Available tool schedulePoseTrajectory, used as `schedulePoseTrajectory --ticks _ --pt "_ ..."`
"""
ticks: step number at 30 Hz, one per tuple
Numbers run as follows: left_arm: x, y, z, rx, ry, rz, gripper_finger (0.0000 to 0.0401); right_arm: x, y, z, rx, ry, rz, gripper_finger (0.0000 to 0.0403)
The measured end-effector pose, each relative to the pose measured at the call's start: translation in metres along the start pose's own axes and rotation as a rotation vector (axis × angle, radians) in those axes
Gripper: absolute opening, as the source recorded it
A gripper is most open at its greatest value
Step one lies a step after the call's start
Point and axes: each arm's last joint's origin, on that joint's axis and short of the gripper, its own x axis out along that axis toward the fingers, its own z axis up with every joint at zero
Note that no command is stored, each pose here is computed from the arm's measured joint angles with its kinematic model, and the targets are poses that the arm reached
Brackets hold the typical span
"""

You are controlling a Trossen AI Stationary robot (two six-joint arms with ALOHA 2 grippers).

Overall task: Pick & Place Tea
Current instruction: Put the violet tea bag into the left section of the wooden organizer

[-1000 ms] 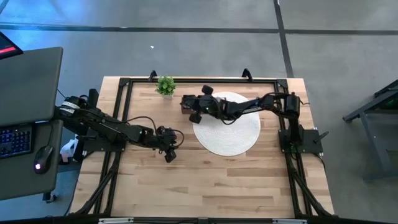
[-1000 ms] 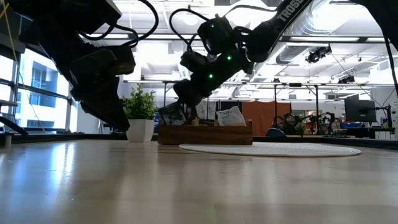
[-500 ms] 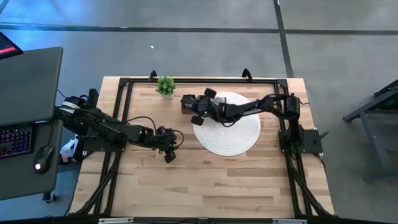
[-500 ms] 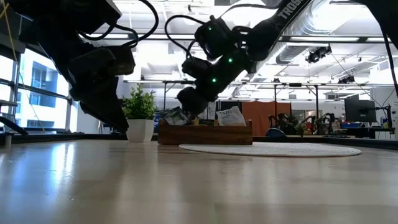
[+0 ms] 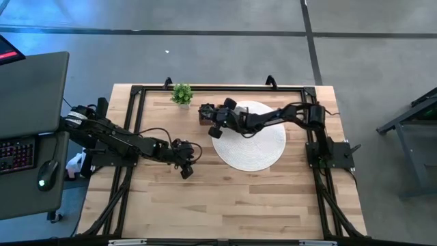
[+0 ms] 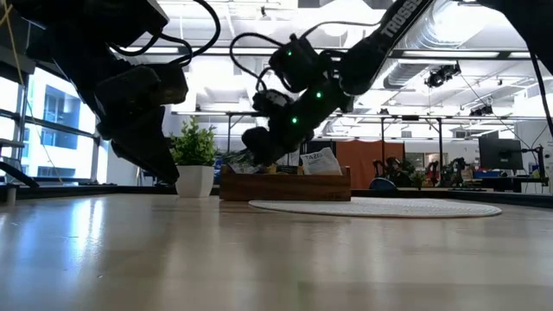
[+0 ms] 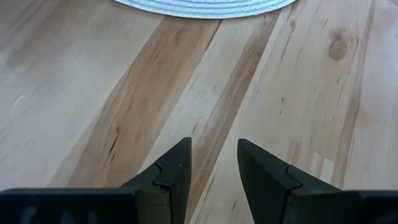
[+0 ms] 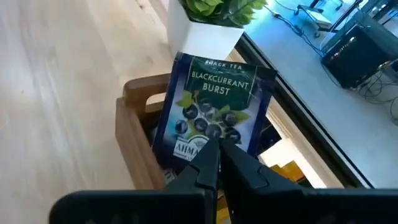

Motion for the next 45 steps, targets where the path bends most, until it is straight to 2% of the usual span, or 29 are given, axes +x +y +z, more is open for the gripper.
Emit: schedulePoseTrajectory --ticks 6,10,16,19,22,25,28,33,36,40,45 --pt "0.000 0.000 0.000 0.017 -0.005 0.006 0.0128 0.010 -0.001 -0.010 0.015 0.022 0.070 0.0006" --pt "0.000 0.000 0.000 0.020 -0.005 0.007 0.0128 0.010 0.002 -0.009 0.007 0.002 0.138 0.0002" --pt "0.000 0.000 0.000 0.027 -0.006 0.008 0.0128 0.005 0.008 -0.001 -0.026 -0.060 0.171 0.0002" --pt "0.000 0.000 0.000 0.027 -0.006 0.009 0.0128 -0.006 0.006 0.014 -0.051 -0.119 0.108 0.0003" --pt "0.000 0.000 0.000 0.027 -0.006 0.010 0.0128 -0.015 0.003 0.033 -0.136 -0.174 0.035 0.0002" --pt "0.000 0.000 0.000 0.027 -0.006 0.010 0.0128 -0.014 0.001 0.042 -0.211 -0.212 0.128 0.0004" --pt "0.000 0.000 0.000 0.027 -0.006 0.010 0.0128 -0.012 -0.003 0.045 -0.221 -0.225 0.232 0.0011" --pt "0.000 0.000 0.000 0.027 -0.006 0.009 0.0128 -0.005 -0.017 0.042 -0.244 -0.199 0.216 0.0014" --pt "0.000 0.000 0.000 0.027 -0.006 0.009 0.0128 0.000 -0.027 0.042 -0.274 -0.212 0.244 0.0016" --pt "0.000 0.000 0.000 0.027 -0.006 0.009 0.0128 0.004 -0.038 0.040 -0.267 -0.219 0.279 0.0043" --pt "0.000 0.001 0.000 0.048 -0.016 0.024 0.0128 0.006 -0.044 0.039 -0.255 -0.218 0.295 0.0107"
